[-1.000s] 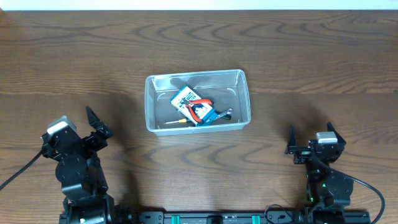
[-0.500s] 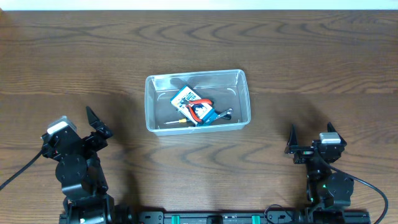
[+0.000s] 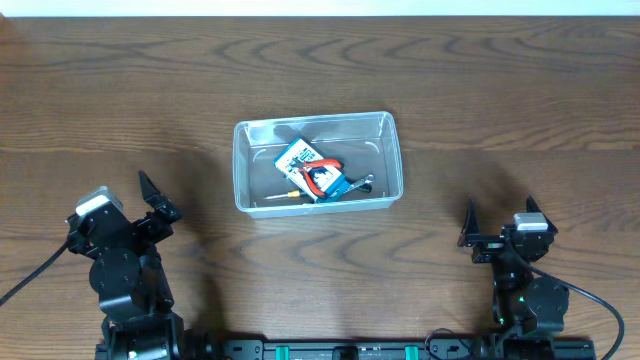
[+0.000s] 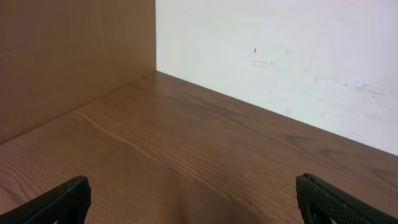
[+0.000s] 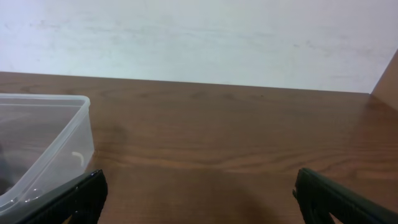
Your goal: Pack container
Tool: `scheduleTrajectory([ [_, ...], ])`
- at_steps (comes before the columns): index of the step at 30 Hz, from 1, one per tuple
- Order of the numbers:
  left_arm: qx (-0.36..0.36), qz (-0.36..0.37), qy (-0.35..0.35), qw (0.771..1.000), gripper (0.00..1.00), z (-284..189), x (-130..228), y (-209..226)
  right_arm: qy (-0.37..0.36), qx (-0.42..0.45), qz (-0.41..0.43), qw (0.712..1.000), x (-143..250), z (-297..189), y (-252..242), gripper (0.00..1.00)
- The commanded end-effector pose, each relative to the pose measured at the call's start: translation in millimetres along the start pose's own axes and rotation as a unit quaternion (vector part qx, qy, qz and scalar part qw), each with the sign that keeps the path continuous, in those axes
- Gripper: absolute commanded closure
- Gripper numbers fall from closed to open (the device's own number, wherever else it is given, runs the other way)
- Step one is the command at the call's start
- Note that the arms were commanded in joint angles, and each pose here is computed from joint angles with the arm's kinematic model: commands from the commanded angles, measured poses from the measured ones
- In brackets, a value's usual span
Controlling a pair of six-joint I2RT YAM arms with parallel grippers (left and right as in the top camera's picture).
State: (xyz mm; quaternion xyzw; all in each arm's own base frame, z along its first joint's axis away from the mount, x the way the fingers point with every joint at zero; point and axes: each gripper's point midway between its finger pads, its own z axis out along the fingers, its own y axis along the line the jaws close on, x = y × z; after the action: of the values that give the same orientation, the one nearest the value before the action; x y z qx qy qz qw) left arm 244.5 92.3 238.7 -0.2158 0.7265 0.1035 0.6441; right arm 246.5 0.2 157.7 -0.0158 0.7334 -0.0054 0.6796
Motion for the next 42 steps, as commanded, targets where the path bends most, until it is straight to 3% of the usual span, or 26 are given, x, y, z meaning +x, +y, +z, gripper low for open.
scheduleTrajectory([
  [1, -0.009, 0.005, -0.008, 1.000, 0.02, -1.0, -4.6, 3.3, -0.002, 0.009, 0.009, 1.000, 0.3, -0.3, -3.7, 0.01],
  [14, 0.013, 0.012, 0.008, 1.000, 0.02, -13.5, 5.7, -4.2, -0.002, 0.009, 0.009, 1.000, 0.2, -0.3, -3.7, 0.01],
  [21, 0.181, 0.040, 0.061, 0.981, 0.02, -53.1, 42.8, -62.8, -0.002, 0.009, 0.009, 1.000, 0.3, -0.3, -3.7, 0.01],
  [34, 0.200, -0.003, -0.060, 0.978, 0.02, -29.1, 69.8, -72.1, -0.002, 0.009, 0.009, 1.000, 0.5, -0.3, -3.7, 0.01],
  [39, 0.188, 0.026, 0.015, 0.982, 0.02, -24.5, 110.6, -66.5, -0.002, 0.009, 0.009, 1.000, 0.5, -0.3, -3.7, 0.01],
  [42, 0.214, 0.030, 0.031, 0.976, 0.02, -28.3, 117.8, -74.3, -0.002, 0.009, 0.009, 1.000, 0.2, -0.3, -3.7, 0.01],
])
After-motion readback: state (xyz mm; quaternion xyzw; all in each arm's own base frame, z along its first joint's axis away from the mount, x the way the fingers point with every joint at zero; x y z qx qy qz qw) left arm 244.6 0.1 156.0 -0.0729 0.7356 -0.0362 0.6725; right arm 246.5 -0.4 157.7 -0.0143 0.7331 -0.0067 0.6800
